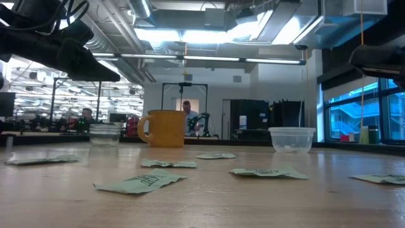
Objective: Pick and place Stevia / Truvia into bins
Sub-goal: Put the stevia packet into the transparent container
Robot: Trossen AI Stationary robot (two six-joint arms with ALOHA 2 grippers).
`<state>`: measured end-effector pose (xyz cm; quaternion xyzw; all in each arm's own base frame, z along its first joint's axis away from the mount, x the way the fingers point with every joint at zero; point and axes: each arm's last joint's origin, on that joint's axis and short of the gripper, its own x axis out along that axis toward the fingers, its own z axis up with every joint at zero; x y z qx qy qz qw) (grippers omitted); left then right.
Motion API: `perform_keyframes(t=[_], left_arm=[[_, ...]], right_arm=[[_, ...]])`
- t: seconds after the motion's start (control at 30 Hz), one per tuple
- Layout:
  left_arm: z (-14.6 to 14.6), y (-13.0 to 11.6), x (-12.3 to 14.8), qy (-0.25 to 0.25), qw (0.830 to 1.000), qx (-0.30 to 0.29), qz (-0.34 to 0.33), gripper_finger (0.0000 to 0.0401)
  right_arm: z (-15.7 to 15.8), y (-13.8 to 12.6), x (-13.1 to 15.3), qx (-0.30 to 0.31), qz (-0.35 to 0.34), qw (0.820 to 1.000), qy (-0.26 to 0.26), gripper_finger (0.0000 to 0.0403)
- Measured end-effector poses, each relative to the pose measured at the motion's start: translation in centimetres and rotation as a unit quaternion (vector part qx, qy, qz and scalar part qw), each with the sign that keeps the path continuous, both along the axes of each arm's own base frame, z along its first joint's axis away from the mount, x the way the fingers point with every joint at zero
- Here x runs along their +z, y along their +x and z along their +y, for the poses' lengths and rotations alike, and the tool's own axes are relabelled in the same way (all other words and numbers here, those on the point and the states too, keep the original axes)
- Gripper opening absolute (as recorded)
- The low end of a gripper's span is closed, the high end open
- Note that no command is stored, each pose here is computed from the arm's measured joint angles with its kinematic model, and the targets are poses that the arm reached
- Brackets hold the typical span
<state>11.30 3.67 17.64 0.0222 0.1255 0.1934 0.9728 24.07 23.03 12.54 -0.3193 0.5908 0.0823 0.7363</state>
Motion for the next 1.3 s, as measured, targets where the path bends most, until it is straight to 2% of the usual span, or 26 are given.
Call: perform_keyframes(t=[0.73, 1.3], left_arm=[[0.00, 0.00, 0.00, 0.000, 1.000, 0.000, 0.000, 0.0086], [0.00, 0.00, 0.00, 0.000, 1.000, 0.000, 0.000, 0.0086]], right_arm=[[-0.16, 0.12, -0.09, -0.002, -0.012, 1.000, -0.013, 0.0147], [-0.13, 0.12, -0.18, -0.003, -0.007, 1.000, -0.008, 0.0035]])
